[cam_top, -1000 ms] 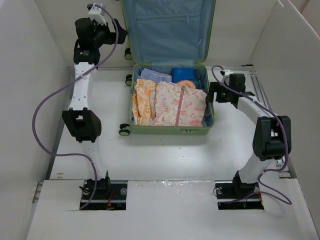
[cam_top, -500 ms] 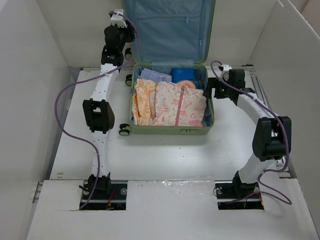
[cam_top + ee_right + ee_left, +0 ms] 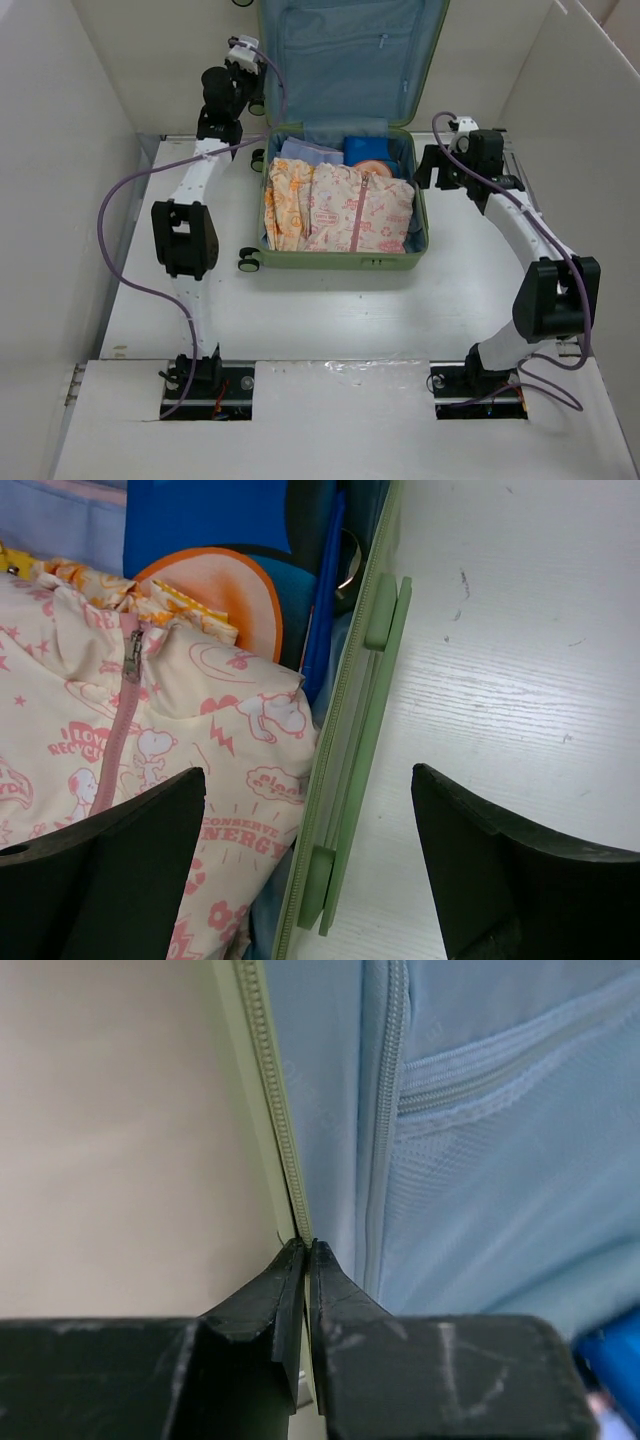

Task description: Pack the luggage

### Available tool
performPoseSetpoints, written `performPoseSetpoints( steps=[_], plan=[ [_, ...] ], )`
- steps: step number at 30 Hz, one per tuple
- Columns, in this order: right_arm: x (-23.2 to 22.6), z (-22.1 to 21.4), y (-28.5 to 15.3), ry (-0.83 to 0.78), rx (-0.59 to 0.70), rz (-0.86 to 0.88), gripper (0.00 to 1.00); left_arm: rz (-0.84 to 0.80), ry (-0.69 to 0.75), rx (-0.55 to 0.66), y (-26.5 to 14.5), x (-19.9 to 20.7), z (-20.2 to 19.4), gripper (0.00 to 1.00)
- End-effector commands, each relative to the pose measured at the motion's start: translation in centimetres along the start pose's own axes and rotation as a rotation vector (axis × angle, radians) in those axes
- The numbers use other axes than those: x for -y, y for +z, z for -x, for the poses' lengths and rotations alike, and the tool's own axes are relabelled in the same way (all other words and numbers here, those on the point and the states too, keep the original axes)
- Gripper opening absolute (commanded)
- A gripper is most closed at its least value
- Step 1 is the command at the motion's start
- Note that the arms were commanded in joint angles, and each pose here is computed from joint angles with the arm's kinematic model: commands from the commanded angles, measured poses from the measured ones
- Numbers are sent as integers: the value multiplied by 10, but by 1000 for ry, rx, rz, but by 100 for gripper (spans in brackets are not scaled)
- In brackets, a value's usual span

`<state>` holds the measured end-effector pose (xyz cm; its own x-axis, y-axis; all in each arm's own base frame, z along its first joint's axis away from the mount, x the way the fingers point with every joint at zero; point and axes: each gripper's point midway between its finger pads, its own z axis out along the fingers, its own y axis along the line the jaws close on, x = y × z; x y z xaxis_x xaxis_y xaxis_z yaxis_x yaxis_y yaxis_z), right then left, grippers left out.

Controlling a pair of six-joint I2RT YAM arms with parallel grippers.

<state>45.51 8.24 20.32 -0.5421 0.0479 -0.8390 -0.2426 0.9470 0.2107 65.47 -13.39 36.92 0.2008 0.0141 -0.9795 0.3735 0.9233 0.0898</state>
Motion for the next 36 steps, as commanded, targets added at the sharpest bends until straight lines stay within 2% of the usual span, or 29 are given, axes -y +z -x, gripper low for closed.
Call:
performPoseSetpoints(
  steps=[1,3,6,7,8,9,10,13,14,15,16,17,18,19,20,21,22,23,24,25,27,28,29,31,32,34,36],
  plan=[
    [-4,37,-20,-30,108,-10,88,-194,138,64,-21,52,50,0],
    [-5,34,-22,-30,107,-10,88,-233,209,-3,-30,55,34,0],
    [5,34,-30,-22,122,-30,88,-299,284,-58,-47,64,29,0],
    [16,27,-32,3,113,-52,88,-337,334,-128,-58,67,9,0],
    [16,33,-39,17,139,-48,88,-353,364,-135,-66,69,17,0],
    [20,32,-44,34,145,-59,88,-368,375,-172,-73,70,9,0],
    [30,35,-51,55,166,-80,89,-395,370,-249,-86,73,-10,0],
    [46,34,-73,129,212,-150,90,-464,443,-305,-114,79,-14,0],
    [57,28,-80,160,216,-184,90,-522,430,-399,-136,86,-39,0],
    [60,34,-92,169,249,-204,92,-568,464,-419,-151,94,-37,0],
    [63,38,-99,181,269,-224,92,-622,567,-448,-163,93,-46,7],
    [73,36,-106,202,273,-278,94,-736,563,-593,-203,105,-76,22],
    [80,33,-112,221,269,-319,96,-814,626,-646,-227,109,-82,37],
    [82,27,-119,246,241,-355,98,-905,681,-713,-254,115,-93,47],
    [92,22,-124,257,225,-422,99,-995,816,-791,-279,106,-105,56],
    [98,17,-128,283,209,-455,99,-1127,767,-950,-334,112,-126,60],
    [98,11,-134,304,185,-478,99,-1171,801,-982,-356,117,-121,65],
    [101,9,-140,311,182,-499,99,-1139,848,-1097,-376,105,-128,70],
    [104,6,-141,322,177,-518,99,-1172,835,-1215,-411,105,-149,77],
    [101,-1,-145,335,169,-519,99,-1170,887,-1255,-427,101,-149,100],
    [103,-3,-150,339,178,-527,99,-1193,1001,-1358,-459,97,-156,100],
    [100,-1,-152,336,187,-517,99,-1254,1023,-1402,-490,102,-171,100],
    [98,0,-156,335,193,-516,99,-1271,1124,-1305,-497,116,-159,100],
    [93,3,-159,335,203,-484,99,-1340,1193,-1197,-521,135,-160,100],
    [91,3,-158,335,201,-470,99,-1299,1231,-1049,-523,146,-143,100],
    [82,5,-157,321,200,-419,99,-1337,1226,-849,-530,178,-126,100],
    [73,3,-154,308,182,-383,99,-1295,1216,-682,-527,191,-97,100]
  ],
)
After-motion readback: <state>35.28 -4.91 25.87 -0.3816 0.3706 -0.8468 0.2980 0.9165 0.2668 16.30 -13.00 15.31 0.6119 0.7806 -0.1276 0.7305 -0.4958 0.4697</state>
